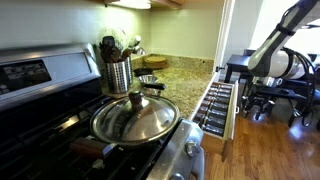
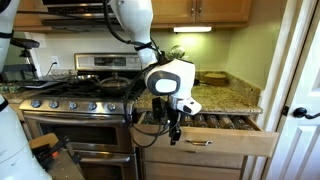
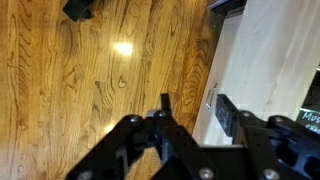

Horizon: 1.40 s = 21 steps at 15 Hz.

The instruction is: Close the open drawer, open the topmost drawer

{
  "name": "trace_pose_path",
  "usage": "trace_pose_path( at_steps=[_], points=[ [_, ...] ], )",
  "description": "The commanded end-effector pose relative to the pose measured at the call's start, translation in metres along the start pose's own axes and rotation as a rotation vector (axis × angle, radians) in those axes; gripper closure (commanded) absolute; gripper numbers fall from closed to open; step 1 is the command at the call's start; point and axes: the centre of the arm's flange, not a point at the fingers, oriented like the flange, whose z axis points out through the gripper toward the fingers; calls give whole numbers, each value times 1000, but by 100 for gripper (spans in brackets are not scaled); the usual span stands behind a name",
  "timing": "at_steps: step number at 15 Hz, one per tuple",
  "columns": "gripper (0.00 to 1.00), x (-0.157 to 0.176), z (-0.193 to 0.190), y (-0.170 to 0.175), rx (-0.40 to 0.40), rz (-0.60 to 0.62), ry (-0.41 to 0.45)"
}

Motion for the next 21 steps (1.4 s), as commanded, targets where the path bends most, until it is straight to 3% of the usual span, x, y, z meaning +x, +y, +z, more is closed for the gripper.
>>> trace_pose_path(
  at_steps=[1,3,7,21],
  points=[
    [80,-14,-6,15,81,16,1],
    [93,-5,0,10,126,33,-10],
    [100,4,1,-4,195,59,-19],
    [97,28,12,-47,198,43,-27]
  ],
)
